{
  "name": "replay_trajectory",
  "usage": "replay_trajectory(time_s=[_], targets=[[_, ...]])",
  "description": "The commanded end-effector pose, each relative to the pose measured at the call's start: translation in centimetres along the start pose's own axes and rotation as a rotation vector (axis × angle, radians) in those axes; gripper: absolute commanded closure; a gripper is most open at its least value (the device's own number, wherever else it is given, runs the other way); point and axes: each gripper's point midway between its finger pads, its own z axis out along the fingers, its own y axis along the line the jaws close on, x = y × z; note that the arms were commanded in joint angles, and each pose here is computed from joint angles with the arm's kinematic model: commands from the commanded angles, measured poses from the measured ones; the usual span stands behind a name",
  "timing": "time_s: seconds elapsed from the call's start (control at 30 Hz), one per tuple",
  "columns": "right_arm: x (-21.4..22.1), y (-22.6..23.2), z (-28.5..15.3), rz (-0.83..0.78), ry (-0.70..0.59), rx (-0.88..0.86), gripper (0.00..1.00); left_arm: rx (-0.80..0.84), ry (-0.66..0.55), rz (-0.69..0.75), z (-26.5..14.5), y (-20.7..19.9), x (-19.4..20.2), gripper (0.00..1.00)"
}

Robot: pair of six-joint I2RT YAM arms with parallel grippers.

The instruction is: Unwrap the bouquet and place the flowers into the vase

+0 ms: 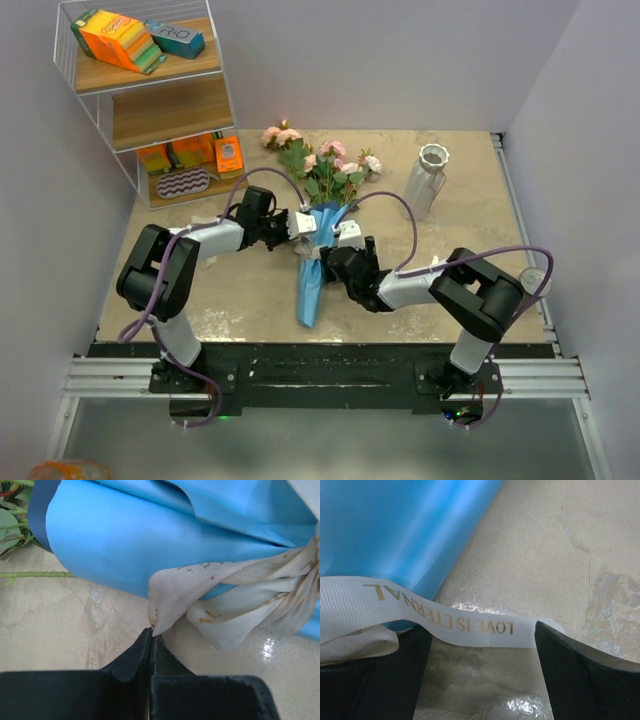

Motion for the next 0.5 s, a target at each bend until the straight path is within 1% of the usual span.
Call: replay_trajectory(time_s=[0.0,0.03,0.1,0.13,0.2,0.23,0.3,0.33,0.37,0.4,0.43,0.47], targets=[[-2.2,0.5,0.6,-0.015,-0.082,0.015,0.19,-0.037,-0.037,0.005,-1.2,1.4,-2.1,1.00],[-2.2,0.5,0.6,-0.015,-0.086,0.012,0.23,-0.036,-0.032,0.003,-1.1,1.4,-1.9,1.00],[-2.2,0.8,0.5,-0.017,-0.095,0.001,0.40,-0.032,-0.022,-0.001,-1.1,1.3,-1.7,1.00],[-2.2,1.0,0.3,-0.019,-0.099,-0.010,0.62,-0.031,-0.018,0.000,-1.0,1.3,-1.6,1.00],[-2.1,1.3,-0.2,-0.030,-0.107,-0.025,0.83,-0.027,-0.007,-0.003,-1.0,1.1,-1.3,1.00],[-2.5,1.3,-0.5,-0.022,-0.113,-0.027,1.00,-0.028,0.001,-0.008,-1.0,1.1,-1.1,1.00],[-2.2,1.0,-1.1,-0.016,-0.098,-0.020,1.00,-0.030,0.004,-0.026,-1.3,1.2,-1.3,1.00],[-3.1,0.9,-1.8,0.011,-0.113,-0.026,1.00,-0.034,0.004,-0.035,-1.5,1.3,-1.4,1.00],[-2.5,0.3,-2.3,0.017,-0.093,-0.018,1.00,-0.041,-0.006,-0.040,-1.9,1.6,-1.9,1.00],[-2.5,0.0,-2.8,0.033,-0.090,-0.016,1.00,-0.042,-0.008,-0.075,-2.4,1.7,-1.8,1.00],[-3.9,-0.6,-3.8,0.078,-0.117,-0.015,1.00,-0.043,-0.034,-0.088,-3.0,2.1,-2.6,1.00],[-3.0,-1.5,-4.3,0.098,-0.089,0.007,1.00,-0.054,-0.055,-0.099,-3.9,2.6,-3.3,1.00]])
